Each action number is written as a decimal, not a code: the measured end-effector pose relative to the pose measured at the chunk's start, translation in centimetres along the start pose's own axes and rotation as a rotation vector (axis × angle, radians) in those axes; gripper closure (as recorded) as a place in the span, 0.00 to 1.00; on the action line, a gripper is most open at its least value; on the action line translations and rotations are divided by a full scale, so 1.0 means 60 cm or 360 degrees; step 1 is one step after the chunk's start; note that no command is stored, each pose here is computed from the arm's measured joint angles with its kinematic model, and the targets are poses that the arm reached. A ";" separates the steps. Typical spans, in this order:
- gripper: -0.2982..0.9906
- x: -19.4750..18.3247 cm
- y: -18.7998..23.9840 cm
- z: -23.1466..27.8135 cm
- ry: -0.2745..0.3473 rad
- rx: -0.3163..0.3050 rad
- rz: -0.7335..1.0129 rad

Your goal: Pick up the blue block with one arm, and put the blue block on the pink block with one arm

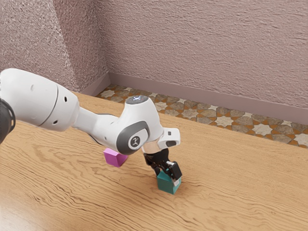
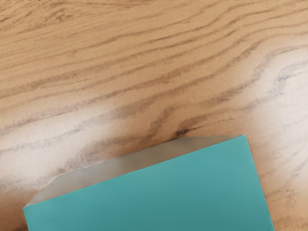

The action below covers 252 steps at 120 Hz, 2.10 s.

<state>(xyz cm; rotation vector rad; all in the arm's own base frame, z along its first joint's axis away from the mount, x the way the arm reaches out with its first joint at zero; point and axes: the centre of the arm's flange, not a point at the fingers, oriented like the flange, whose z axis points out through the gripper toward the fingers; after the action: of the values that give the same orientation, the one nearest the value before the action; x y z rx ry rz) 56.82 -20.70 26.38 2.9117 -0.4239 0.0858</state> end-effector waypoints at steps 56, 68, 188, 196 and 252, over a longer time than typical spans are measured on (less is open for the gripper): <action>0.34 0.012 -0.001 0.001 0.0013 -0.0008 -0.0002; 0.39 0.013 0.001 -0.008 0.0024 -0.0003 0.0003; 0.53 -0.068 -0.072 -0.285 0.0185 0.0248 -0.0189; 0.53 -0.085 -0.088 -0.296 0.0177 0.0272 -0.0210; 0.51 -0.140 -0.205 -0.321 0.0134 0.0347 -0.0312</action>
<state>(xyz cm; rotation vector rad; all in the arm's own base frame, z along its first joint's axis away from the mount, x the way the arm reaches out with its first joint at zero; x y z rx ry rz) 51.79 -2.90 42.25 3.1313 -0.1207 0.2381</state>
